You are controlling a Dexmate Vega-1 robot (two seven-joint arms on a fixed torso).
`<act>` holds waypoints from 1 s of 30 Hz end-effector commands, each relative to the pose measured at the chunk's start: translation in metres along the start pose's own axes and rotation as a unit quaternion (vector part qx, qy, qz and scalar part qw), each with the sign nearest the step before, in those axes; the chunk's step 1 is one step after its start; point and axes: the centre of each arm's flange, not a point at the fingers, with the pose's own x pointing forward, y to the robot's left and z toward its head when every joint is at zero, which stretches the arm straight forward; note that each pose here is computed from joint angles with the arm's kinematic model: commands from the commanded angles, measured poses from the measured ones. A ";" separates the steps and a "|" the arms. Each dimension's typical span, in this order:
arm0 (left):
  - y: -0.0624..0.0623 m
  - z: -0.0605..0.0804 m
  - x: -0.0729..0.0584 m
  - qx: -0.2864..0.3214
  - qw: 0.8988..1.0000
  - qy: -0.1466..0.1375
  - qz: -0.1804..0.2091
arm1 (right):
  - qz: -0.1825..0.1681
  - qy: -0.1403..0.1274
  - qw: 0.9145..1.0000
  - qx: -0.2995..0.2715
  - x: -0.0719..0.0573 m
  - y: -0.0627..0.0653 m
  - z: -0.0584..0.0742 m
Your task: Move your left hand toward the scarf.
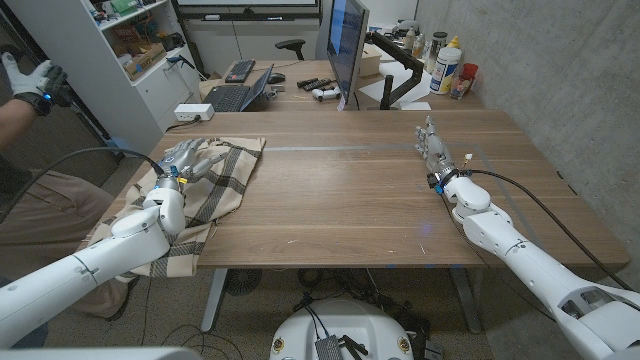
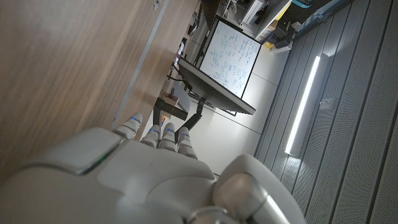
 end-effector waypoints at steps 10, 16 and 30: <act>-0.003 0.002 -0.004 0.005 1.000 -0.009 0.002 | 0.006 -0.017 1.000 0.000 -0.006 -0.004 0.007; -0.006 0.003 -0.004 0.008 1.000 -0.014 -0.001 | 0.008 -0.023 1.000 0.000 -0.009 -0.003 0.010; -0.016 -0.001 -0.006 0.010 1.000 -0.018 -0.009 | 0.003 -0.016 1.000 -0.001 -0.011 -0.002 0.007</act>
